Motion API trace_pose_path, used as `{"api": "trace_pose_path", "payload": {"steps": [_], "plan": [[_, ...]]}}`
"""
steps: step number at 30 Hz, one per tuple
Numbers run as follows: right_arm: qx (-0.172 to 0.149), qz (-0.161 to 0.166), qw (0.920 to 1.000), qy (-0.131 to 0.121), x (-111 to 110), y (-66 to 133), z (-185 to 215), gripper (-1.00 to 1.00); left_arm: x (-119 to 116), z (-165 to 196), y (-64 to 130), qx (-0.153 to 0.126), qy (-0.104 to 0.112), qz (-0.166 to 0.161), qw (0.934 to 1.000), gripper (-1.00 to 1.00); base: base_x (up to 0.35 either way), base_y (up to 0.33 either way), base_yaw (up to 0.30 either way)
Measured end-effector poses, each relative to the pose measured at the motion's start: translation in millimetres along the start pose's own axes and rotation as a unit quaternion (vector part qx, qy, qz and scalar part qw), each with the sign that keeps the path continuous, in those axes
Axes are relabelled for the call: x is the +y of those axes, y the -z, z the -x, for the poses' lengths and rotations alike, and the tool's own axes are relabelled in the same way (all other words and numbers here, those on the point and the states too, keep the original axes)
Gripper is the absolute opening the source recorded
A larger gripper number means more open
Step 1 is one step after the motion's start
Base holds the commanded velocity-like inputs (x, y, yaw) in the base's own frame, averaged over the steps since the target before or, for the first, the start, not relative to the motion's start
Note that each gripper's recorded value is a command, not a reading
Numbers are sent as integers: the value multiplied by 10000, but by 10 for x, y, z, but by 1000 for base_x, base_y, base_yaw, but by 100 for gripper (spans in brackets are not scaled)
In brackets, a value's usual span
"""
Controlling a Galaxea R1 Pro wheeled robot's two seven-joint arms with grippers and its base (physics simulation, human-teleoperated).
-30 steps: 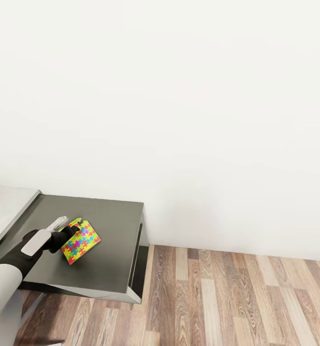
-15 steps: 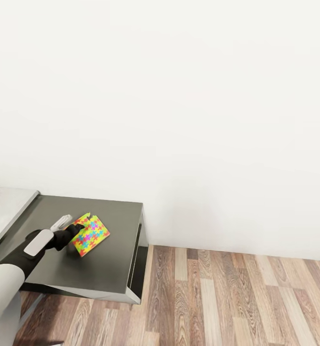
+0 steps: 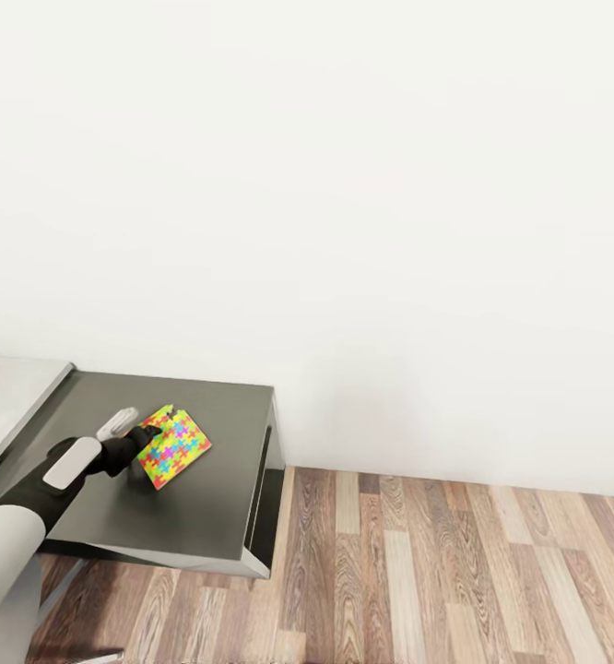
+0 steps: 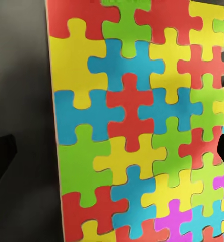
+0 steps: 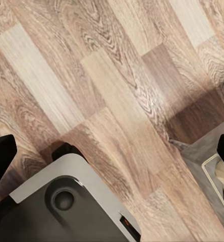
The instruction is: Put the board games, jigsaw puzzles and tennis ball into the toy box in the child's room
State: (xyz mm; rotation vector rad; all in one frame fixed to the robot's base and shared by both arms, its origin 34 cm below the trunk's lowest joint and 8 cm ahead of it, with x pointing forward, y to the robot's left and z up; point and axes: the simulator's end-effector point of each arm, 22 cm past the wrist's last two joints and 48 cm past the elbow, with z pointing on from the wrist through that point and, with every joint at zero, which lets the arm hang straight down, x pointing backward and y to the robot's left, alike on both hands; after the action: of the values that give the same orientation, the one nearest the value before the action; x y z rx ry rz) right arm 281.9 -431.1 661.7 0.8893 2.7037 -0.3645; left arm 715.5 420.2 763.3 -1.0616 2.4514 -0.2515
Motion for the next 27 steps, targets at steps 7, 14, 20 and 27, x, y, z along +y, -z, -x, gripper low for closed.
{"api": "trace_pose_path", "payload": {"steps": [7, 14, 20, 27], "plan": [[29, -19, 10000, 11, -14, -7, -25, 100, -13, 14, -10, -14, -23, -19, 10000, 100, 0, 0, 0], [35, -23, 10000, 14, -17, -8, -30, 100, -16, 17, -12, -13, -29, -24, 10000, 100, 0, 0, 0], [43, -27, 10000, 18, -20, -10, -37, 100, -21, 22, -15, -17, -39, -30, 10000, 100, 0, 0, 0], [47, -33, 10000, 17, -21, -13, -37, 100, 93, 102, -7, -74, -22, 64, 10000, 100, 0, -78, -51]]}}
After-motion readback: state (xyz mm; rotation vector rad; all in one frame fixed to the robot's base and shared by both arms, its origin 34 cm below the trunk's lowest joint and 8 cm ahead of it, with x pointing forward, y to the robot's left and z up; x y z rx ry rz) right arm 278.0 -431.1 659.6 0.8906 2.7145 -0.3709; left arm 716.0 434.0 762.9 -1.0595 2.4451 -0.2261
